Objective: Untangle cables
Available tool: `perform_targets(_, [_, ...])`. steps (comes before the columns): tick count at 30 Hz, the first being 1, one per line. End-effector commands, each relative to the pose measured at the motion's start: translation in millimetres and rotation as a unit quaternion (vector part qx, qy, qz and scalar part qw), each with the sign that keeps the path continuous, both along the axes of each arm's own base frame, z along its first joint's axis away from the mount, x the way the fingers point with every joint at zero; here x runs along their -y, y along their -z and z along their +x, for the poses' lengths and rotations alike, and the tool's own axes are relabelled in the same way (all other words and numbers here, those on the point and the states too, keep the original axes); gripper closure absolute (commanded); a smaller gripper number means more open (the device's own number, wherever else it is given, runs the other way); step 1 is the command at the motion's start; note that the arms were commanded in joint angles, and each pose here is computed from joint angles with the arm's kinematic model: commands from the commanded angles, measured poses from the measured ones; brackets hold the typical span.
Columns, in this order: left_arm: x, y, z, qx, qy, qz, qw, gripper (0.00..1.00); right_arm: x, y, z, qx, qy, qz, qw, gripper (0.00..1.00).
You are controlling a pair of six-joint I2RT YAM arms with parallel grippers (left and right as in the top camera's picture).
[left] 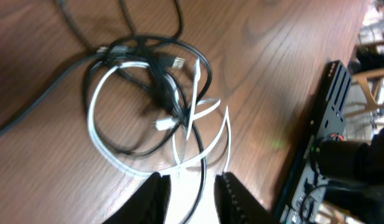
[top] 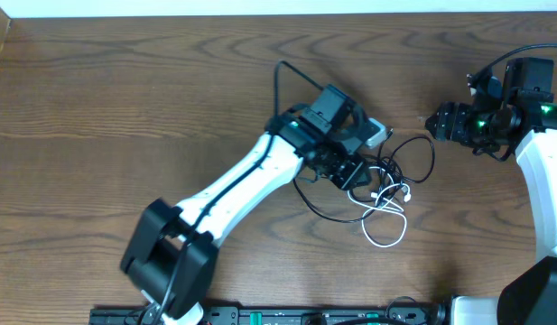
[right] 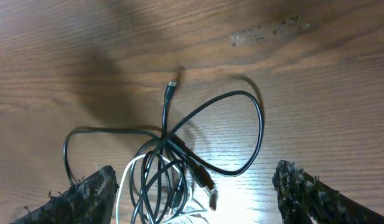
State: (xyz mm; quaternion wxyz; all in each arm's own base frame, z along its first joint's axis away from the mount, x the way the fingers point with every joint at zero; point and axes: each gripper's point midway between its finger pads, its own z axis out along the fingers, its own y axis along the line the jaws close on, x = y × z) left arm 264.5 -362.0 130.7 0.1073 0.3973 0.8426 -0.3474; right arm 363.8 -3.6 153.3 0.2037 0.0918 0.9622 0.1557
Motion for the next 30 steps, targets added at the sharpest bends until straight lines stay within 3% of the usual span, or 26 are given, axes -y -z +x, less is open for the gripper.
perform_targets(1, [17.2,6.6,-1.2,-0.007,0.014,-0.02,1.0,0.62,0.6,-5.9,1.6,0.009,-0.005,0.0,1.0,0.23])
perform_targets(8, [30.1,45.4,39.6,-0.013,-0.107,0.009,0.994,0.59,0.2,-5.3,0.2,0.006,-0.005,0.001,1.0,0.23])
perform_targets(11, [34.6,55.9,44.3,-0.028,-0.128,0.008,0.991,0.59,0.3,-5.2,0.1,0.006,-0.005,0.001,1.0,0.23])
perform_targets(25, [47.0,74.3,25.9,-0.038,-0.106,0.022,0.993,0.6,0.3,-5.2,0.0,0.006,-0.005,0.001,1.0,0.22])
perform_targets(30, [49.1,71.7,31.3,-0.031,-0.108,0.013,0.994,0.64,0.2,-5.1,-0.1,0.005,-0.006,0.001,1.0,0.22])
